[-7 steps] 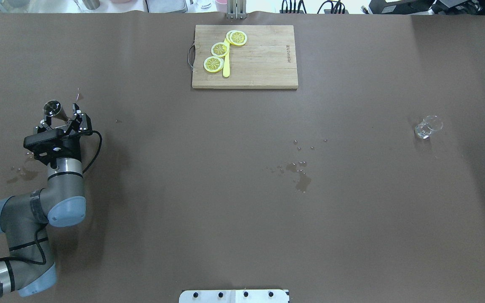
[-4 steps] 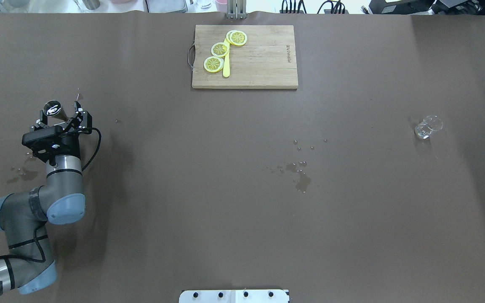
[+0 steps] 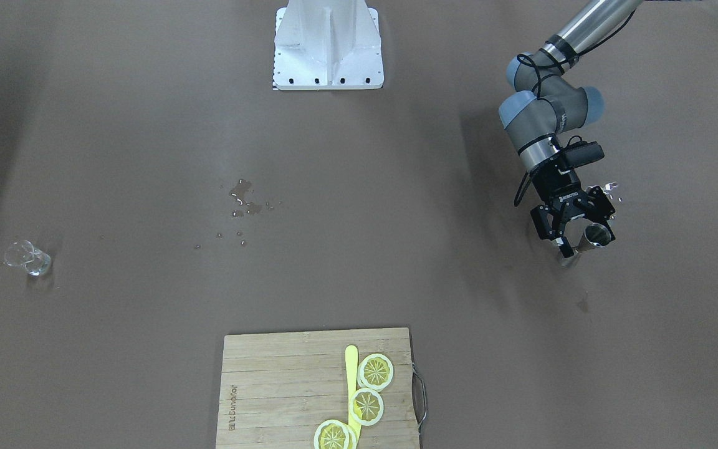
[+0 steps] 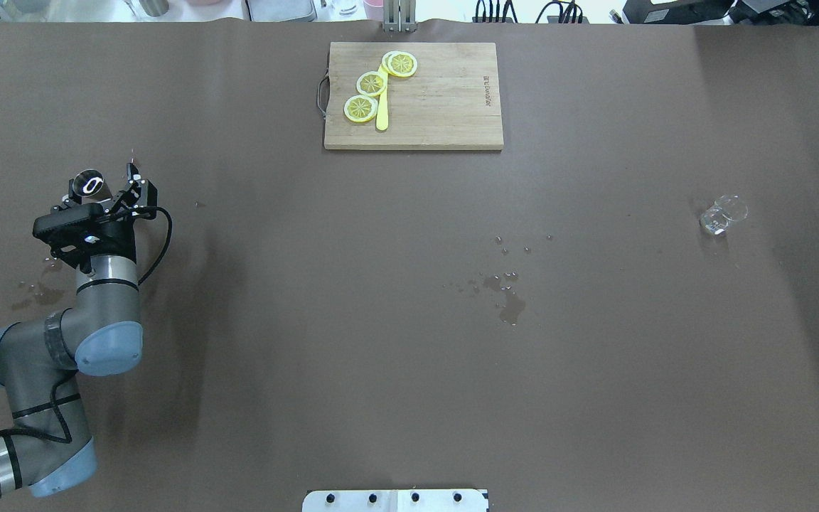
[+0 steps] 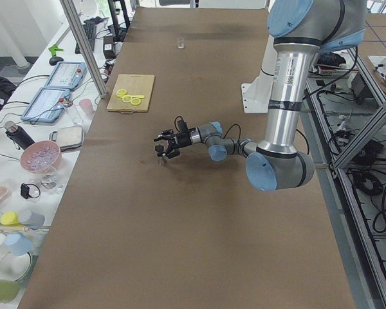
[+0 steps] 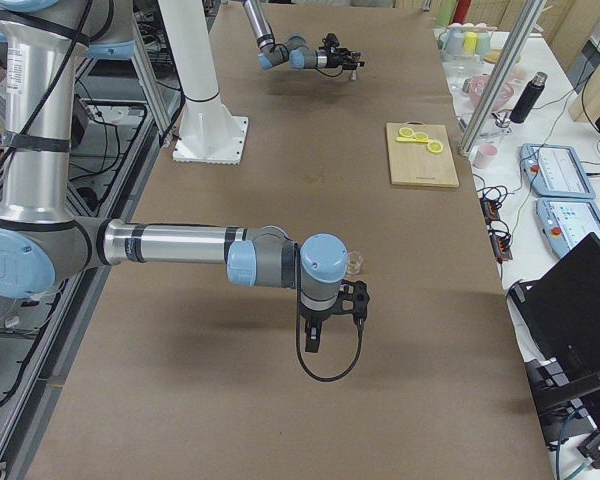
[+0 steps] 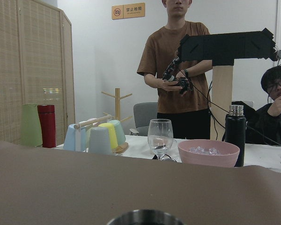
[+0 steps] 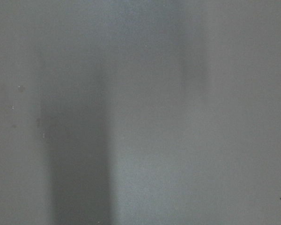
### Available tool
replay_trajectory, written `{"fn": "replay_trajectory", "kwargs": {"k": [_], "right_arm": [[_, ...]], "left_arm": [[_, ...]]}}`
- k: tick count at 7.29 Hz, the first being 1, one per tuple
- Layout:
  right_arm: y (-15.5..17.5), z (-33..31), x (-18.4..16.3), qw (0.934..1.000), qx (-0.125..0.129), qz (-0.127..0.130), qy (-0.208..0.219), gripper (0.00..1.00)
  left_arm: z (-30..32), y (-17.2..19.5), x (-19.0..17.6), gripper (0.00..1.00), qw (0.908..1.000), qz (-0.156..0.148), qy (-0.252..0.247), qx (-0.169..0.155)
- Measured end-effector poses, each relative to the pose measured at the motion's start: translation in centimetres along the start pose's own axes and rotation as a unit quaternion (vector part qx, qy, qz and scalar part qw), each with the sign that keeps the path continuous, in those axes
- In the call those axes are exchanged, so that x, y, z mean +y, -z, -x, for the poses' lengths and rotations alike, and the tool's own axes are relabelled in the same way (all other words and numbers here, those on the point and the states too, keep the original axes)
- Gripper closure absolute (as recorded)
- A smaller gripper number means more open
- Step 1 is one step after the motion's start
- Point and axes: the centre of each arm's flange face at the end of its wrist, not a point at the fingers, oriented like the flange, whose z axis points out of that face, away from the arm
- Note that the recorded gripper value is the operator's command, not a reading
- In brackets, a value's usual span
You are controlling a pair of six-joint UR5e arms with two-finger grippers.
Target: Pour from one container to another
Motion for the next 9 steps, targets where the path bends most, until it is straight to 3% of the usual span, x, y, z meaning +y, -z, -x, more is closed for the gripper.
{"fn": "replay_trajectory", "kwargs": {"k": [5,9], "right_arm": [[0.6,0.6,-0.4,1.0,-0.002,-0.007,0.007,0.0],[0.9,0.9,-0.4,0.9999,-0.002,-0.009,0.009,0.0]], "left_arm": [[2.6,1.2,-3.1,0.03,0.9999,0.012,-0.012,0.001],[3.4,3.3,-7.7,0.03,0.9972,0.067,-0.032,0.01]]}}
